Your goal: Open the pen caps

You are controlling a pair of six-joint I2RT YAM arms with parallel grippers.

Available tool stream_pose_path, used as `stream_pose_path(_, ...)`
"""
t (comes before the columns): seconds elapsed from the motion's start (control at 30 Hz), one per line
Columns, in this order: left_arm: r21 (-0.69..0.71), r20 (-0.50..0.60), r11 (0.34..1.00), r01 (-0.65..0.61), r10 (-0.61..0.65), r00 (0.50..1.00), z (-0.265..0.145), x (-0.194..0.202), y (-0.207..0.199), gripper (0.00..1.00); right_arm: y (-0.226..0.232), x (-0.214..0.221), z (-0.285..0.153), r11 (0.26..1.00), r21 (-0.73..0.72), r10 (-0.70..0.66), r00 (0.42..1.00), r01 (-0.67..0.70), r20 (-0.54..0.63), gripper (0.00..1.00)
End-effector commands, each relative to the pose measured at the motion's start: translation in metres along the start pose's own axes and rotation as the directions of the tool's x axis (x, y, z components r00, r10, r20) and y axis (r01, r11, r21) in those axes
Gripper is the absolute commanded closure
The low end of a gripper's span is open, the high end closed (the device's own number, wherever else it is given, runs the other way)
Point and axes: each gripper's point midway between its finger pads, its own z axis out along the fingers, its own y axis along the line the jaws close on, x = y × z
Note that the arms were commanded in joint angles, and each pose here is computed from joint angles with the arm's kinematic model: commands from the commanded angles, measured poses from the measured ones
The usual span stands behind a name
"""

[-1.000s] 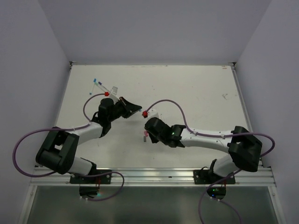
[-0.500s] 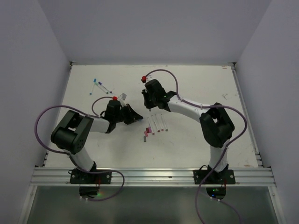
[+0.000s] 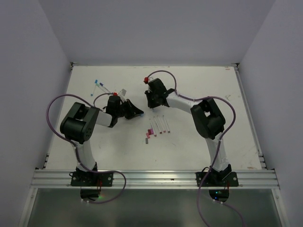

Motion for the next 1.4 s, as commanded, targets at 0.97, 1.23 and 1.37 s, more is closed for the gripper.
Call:
stream_pose_path(0.97,-0.008,0.007,1.000,-0.008,0.008,1.000,-0.008,0.004,0.016,0.62,0.028,-0.004,0.020,0.997,-0.061,0.053,0.999,-0.053,-0.002,0.76)
stream_pose_path(1.23,-0.025,0.007,1.000,0.001,-0.001,1.000,-0.008,0.007,0.022,0.53,0.027,-0.001,0.023,0.998,-0.055,0.041,0.999,-0.041,-0.013,0.69)
stream_pose_path(1.37,-0.029,0.005,1.000,0.004,-0.003,1.000,-0.008,0.008,0.023,0.50,0.028,-0.003,0.023,0.997,-0.061,0.042,0.999,-0.043,-0.008,0.68)
